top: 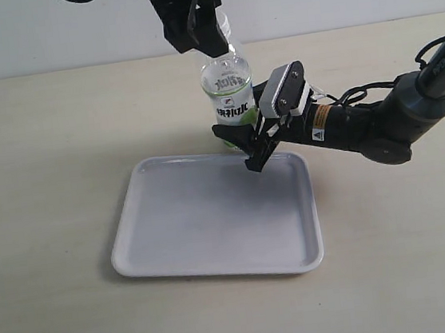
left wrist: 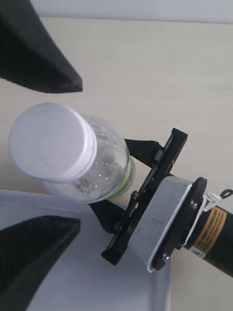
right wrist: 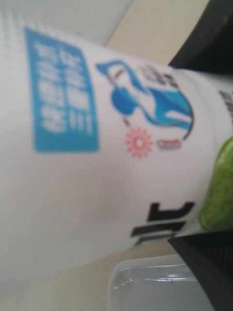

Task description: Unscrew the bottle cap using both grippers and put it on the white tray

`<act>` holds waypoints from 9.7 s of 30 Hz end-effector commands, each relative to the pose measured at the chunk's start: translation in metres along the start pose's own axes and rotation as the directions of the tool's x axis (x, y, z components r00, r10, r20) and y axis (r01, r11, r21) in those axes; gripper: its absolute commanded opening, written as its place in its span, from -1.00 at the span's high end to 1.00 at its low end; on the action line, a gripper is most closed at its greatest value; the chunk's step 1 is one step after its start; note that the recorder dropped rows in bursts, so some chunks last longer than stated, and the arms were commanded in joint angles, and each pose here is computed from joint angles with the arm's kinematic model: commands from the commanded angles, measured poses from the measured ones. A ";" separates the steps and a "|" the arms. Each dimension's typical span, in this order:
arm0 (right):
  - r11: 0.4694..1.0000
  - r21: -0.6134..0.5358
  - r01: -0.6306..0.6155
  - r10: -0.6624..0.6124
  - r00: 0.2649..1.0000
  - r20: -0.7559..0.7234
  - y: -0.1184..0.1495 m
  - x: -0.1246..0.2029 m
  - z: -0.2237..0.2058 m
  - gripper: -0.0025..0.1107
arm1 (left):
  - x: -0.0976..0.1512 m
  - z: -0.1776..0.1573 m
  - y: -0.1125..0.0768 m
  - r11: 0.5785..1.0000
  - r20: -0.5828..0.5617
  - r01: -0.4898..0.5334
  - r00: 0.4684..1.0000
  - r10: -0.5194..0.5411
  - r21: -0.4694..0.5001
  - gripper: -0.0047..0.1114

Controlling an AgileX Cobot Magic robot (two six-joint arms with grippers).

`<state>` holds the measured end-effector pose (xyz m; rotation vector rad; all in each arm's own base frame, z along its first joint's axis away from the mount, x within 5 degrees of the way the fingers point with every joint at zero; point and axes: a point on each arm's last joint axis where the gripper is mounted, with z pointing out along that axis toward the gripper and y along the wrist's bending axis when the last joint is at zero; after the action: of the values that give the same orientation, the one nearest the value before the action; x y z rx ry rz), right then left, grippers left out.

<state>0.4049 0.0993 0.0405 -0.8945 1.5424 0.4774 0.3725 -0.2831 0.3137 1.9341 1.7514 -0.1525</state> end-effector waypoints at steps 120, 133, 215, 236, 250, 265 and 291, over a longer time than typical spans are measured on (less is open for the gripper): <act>1.000 -0.006 0.013 -0.013 0.998 -0.056 0.001 0.005 0.000 0.96 | 0.004 0.004 0.003 0.996 -0.034 -0.087 0.996 0.087 -0.015 -0.10; 1.000 -0.006 0.013 -0.014 0.998 -0.060 0.001 0.005 0.000 0.96 | 0.003 -0.001 0.003 0.998 -0.030 -0.059 0.998 0.058 -0.021 -0.10; 1.000 0.004 -0.011 0.011 0.998 -0.062 0.000 0.005 0.000 0.96 | 0.003 -0.075 -0.020 0.896 -0.014 0.429 0.901 -0.433 -0.111 0.92; 1.000 0.004 -0.011 0.011 0.998 -0.062 0.000 0.005 0.000 0.96 | 0.006 -0.067 -0.024 0.896 -0.037 0.435 0.897 -0.440 -0.086 0.92; 1.000 0.004 -0.009 0.010 0.998 -0.068 0.000 0.006 0.000 0.96 | 0.006 -0.066 -0.024 0.896 -0.036 0.436 0.897 -0.440 -0.084 0.92; 1.000 0.012 -0.012 0.013 0.997 -0.077 -0.001 0.007 0.000 0.96 | 0.025 -0.033 -0.042 0.930 -0.152 0.368 0.920 -0.362 0.015 0.92; 1.000 0.013 -0.013 0.014 0.997 -0.077 -0.001 0.007 0.000 0.96 | 0.072 0.091 -0.104 0.935 -0.086 -0.012 0.995 0.045 0.355 0.92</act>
<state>0.4061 0.0983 0.0411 -0.8725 1.5658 0.4790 0.3087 -0.2503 0.1833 2.2519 1.8646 -0.3992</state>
